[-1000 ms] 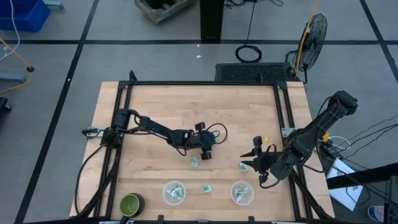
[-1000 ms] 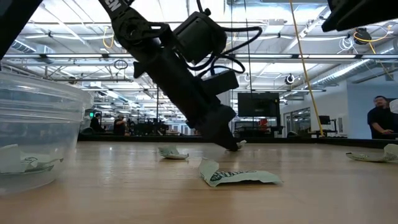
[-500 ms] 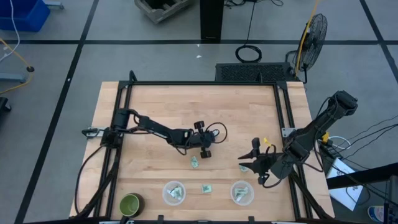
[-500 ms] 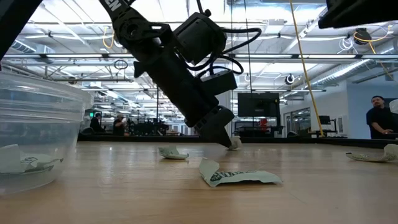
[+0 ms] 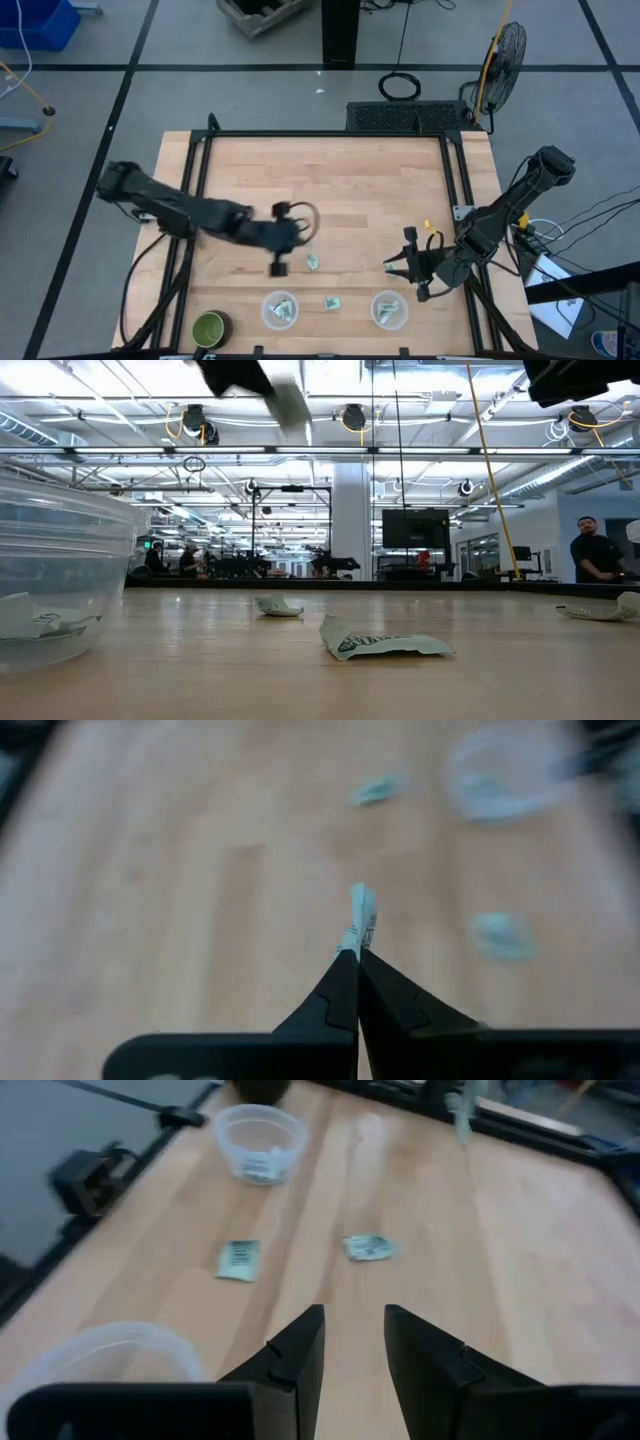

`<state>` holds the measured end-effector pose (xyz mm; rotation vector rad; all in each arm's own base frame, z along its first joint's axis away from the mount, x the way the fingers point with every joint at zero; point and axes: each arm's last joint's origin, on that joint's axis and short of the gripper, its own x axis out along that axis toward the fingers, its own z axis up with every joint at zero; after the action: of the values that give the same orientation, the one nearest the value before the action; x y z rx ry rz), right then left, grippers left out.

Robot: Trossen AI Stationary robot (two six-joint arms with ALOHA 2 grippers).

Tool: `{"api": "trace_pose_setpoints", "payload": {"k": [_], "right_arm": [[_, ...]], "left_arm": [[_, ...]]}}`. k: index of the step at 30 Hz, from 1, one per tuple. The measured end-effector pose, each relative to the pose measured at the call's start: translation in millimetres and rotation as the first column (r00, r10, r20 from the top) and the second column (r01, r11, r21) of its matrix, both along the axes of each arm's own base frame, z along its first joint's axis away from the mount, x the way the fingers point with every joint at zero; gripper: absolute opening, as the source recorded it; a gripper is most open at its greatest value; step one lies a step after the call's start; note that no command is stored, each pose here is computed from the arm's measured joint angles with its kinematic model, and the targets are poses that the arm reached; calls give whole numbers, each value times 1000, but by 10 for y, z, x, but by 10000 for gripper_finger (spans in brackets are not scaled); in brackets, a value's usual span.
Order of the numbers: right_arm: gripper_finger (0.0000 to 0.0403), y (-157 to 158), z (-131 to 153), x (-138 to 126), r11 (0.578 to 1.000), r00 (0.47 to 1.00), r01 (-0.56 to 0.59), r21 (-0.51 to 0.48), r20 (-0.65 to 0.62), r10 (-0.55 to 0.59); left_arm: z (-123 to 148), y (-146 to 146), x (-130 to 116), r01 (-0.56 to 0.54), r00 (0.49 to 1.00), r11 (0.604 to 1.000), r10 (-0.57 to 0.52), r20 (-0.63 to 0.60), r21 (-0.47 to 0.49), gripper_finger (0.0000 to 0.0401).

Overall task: Pick and place Stevia / Truvia into bins
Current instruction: Put the stevia packet into the left transparent container

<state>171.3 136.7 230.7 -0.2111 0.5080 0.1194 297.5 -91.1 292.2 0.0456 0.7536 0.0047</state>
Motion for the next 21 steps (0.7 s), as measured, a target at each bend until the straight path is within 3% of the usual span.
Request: {"api": "trace_pose_setpoints", "payload": {"k": [4, 8, 16, 21], "right_arm": [[100, 2, 3, 2, 1000, 1000, -2, 4, 3, 2], [100, 3, 5, 2, 1000, 1000, -1, 5, 4, 1], [100, 9, 18, 9, 1000, 1000, -8, 3, 19, 7], [100, 8, 22, 13, 999, 999, -25, -28, 24, 25]], "left_arm": [[178, -291, -324, 82, 997, 990, -82, 1, -113, 3], [59, -624, -485, 99, 991, 977, -114, -70, -186, 3], [-443, -981, -519, 92, 946, 968, -159, -282, -235, 3], [-632, -997, -427, 3, 921, 955, -118, -372, -295, 11]]}}
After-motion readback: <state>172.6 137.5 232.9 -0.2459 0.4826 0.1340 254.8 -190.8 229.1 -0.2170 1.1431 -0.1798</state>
